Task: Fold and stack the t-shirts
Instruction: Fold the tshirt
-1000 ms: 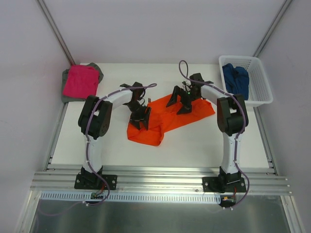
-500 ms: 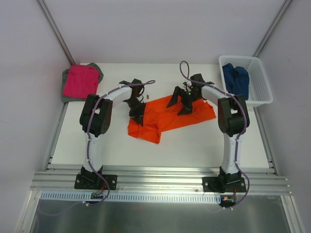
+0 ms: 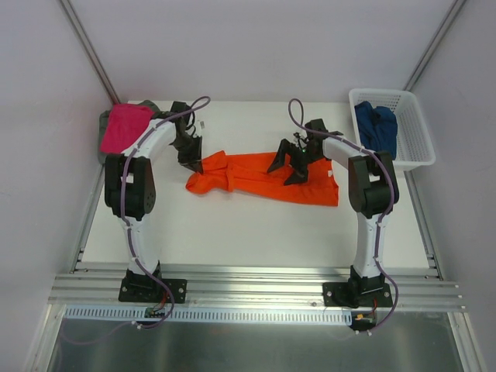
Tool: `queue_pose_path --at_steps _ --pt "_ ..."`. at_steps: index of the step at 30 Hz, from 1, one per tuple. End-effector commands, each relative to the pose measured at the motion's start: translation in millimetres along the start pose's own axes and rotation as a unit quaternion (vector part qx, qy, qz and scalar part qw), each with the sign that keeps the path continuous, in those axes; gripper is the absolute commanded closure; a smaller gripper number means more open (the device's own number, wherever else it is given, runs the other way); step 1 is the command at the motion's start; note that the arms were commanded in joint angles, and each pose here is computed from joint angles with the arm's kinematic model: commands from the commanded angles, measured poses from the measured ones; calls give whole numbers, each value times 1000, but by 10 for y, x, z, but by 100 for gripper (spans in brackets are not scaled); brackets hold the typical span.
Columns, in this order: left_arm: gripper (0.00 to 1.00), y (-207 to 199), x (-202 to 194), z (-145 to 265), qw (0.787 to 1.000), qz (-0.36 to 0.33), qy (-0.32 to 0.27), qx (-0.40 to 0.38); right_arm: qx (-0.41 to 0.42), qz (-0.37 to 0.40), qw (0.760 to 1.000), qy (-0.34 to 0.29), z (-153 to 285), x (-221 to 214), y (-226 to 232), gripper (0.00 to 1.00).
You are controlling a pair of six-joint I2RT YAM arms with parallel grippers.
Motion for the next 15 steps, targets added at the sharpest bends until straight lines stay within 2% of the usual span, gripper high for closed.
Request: queue_pose_path --at_steps 1,7,15 --pt "100 -2 39 174 1000 -17 -16 15 -36 2 999 -1 97 -63 -78 4" --pt "99 15 70 294 1000 -17 -20 3 -44 5 999 6 99 -147 -101 4" --pt "99 115 -90 306 1000 -12 2 13 -45 8 999 14 103 -212 -90 5"
Point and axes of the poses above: each gripper's point midway between its finger pads, its own z axis back along the fingers, its own y axis along the line the jaws close on, x = y × z, the point moved 5 cm from there along z, back along the fingers, and after that the axes turned 12 degrees about z, right-handed, at the moved point
